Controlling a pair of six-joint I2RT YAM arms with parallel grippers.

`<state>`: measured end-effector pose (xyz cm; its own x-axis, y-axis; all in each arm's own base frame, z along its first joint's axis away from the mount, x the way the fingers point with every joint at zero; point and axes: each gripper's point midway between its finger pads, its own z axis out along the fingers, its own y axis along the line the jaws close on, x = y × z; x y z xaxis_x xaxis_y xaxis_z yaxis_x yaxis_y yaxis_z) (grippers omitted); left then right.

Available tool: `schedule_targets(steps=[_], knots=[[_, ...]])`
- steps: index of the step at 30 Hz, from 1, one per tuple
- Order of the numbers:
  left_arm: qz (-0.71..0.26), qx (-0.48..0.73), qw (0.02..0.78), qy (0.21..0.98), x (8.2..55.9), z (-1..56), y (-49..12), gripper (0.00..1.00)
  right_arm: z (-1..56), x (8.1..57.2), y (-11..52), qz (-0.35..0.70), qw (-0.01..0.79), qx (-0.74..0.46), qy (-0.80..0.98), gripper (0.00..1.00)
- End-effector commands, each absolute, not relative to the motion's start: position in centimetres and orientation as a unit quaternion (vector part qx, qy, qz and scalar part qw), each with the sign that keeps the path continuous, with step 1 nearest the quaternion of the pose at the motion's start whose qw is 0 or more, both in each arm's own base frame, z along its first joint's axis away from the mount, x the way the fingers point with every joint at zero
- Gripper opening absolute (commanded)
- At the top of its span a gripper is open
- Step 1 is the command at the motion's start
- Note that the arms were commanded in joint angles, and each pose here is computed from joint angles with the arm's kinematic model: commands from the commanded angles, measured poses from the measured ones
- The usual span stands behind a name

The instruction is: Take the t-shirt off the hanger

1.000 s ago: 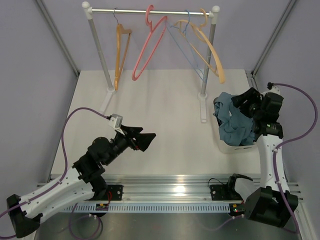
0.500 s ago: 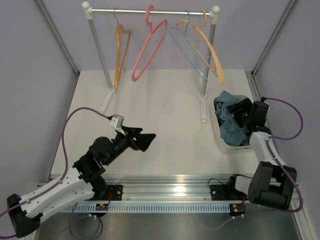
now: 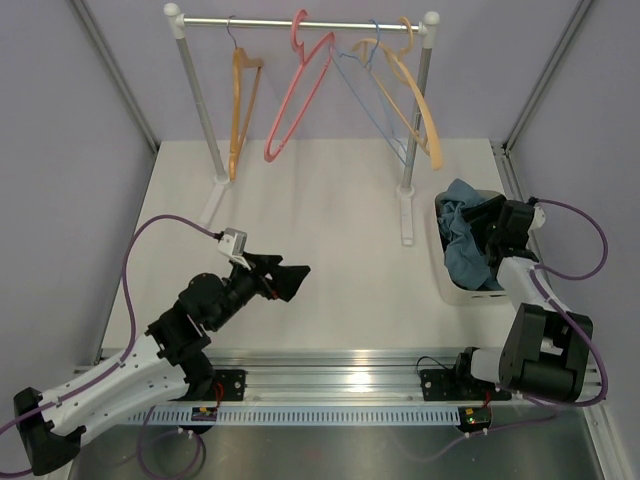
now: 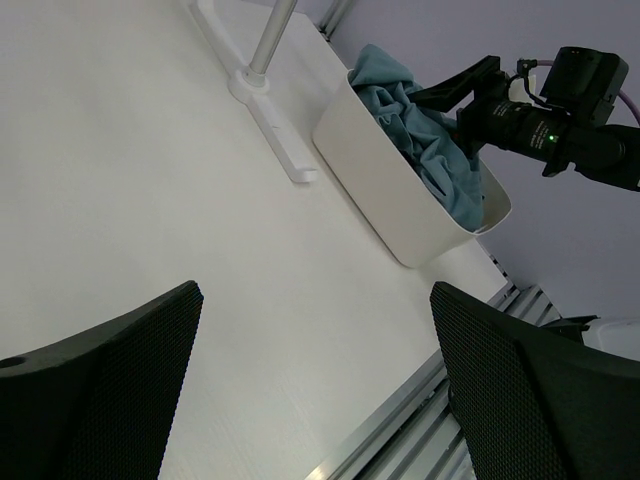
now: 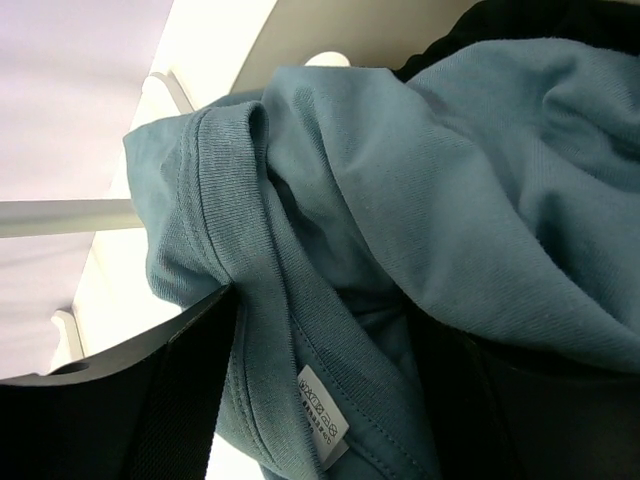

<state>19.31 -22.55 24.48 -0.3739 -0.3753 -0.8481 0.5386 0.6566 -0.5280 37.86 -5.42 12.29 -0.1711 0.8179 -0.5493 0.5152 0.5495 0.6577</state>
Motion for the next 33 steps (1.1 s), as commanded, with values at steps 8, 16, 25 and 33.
schedule_targets(steps=[8,16,25,33], knots=[[-0.408,0.039,0.586,0.700,20.1,26.8,-22.1,0.99,7.4,35.8,-5.8,0.107,0.383,0.424,0.814,0.97],[-0.404,0.038,0.588,0.700,20.1,27.1,-21.9,0.99,17.2,33.9,-6.8,0.079,0.457,0.400,0.791,1.00],[-0.397,0.045,0.596,0.696,20.3,28.7,-21.8,0.99,25.9,30.8,-6.5,0.063,0.521,0.350,0.776,0.99],[-0.379,0.075,0.588,0.711,20.7,27.9,-22.8,0.99,32.1,26.8,2.6,0.219,0.588,0.136,0.766,1.00]])
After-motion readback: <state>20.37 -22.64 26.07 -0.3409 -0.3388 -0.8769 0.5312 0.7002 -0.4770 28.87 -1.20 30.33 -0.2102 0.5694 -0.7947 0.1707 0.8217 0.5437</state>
